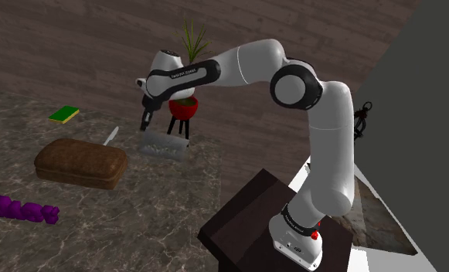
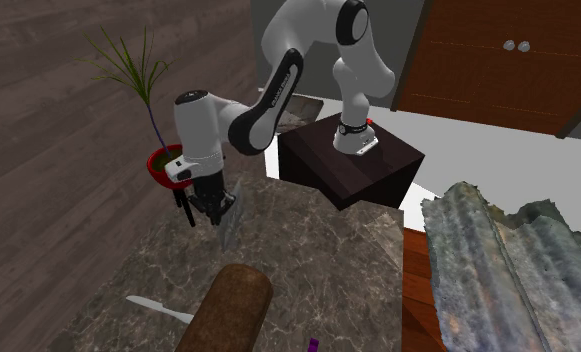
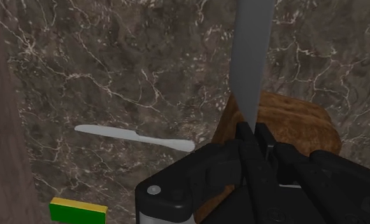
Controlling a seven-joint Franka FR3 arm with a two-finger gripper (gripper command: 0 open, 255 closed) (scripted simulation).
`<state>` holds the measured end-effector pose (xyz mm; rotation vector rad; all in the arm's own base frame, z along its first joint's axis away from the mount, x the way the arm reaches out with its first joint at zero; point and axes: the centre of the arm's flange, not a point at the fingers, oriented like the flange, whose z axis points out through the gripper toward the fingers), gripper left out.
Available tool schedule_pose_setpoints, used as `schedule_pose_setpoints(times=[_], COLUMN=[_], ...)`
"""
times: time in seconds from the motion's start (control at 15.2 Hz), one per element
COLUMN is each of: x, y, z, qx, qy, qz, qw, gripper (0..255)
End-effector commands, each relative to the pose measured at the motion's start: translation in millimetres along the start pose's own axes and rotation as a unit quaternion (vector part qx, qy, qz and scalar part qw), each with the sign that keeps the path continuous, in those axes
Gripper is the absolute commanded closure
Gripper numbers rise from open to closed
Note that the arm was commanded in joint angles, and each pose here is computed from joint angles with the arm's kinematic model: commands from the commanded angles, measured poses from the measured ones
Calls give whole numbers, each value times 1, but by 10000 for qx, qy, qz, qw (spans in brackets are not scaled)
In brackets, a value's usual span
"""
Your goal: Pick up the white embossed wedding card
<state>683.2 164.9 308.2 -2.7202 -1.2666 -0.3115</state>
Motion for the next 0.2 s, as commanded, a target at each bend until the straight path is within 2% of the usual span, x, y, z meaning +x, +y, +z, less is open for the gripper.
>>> schedule_pose_setpoints(times=[0.0, 0.13], x=[2, 2], y=[-1, -1], z=[-10, -11], qx=[1, 1], qy=[-1, -1], qz=[-1, -1], qw=[10000, 10000], gripper=[255, 255])
